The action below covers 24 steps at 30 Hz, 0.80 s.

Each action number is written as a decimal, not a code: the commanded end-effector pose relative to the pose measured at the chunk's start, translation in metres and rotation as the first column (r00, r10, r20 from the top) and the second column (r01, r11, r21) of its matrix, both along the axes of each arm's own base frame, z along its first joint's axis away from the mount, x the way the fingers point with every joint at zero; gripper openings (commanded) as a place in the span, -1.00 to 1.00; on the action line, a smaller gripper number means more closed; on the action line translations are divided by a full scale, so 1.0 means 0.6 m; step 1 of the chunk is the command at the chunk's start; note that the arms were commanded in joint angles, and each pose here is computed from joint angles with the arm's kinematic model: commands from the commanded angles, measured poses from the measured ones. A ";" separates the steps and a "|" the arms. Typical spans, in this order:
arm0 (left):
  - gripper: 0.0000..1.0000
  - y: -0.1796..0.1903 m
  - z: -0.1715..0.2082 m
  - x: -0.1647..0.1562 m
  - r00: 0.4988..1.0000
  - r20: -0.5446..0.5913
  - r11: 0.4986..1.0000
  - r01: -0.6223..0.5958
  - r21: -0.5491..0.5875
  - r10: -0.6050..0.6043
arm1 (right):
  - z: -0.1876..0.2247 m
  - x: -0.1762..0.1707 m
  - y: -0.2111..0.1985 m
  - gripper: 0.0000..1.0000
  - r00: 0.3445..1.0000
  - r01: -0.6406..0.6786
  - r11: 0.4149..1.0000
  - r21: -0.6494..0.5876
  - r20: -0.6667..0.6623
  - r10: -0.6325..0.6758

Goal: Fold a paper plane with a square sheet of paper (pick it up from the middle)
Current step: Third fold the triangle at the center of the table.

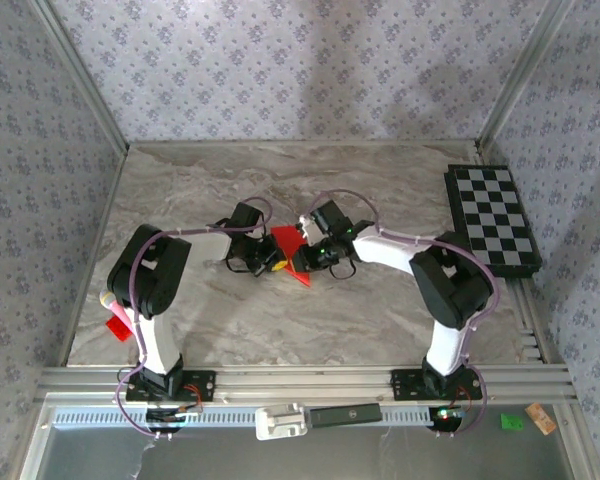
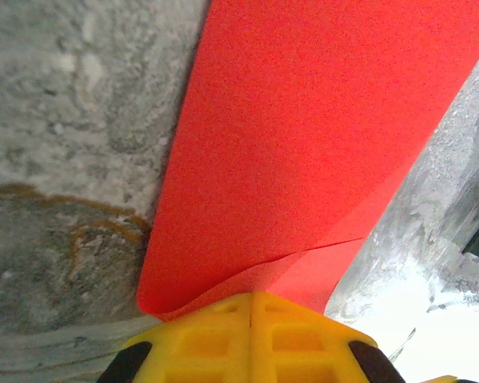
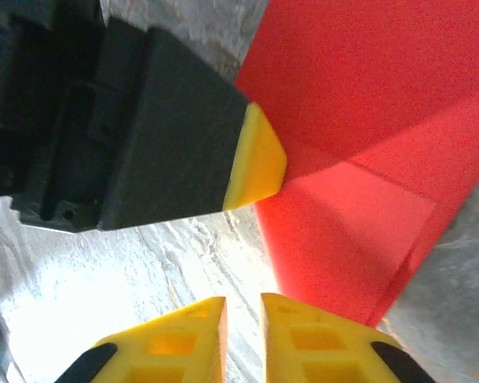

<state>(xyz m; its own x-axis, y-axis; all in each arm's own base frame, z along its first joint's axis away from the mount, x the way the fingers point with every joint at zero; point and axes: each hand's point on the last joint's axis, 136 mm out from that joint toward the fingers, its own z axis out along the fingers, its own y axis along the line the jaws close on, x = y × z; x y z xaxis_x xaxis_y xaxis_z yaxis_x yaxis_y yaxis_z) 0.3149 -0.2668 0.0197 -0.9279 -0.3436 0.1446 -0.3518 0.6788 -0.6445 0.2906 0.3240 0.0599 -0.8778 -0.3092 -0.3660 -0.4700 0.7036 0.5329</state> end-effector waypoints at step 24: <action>-0.86 0.015 -0.037 -0.021 0.997 -0.078 0.997 0.015 0.081 -0.009 | -0.070 -0.019 -0.007 -0.70 0.992 0.001 0.994 -0.109 -0.125 -0.015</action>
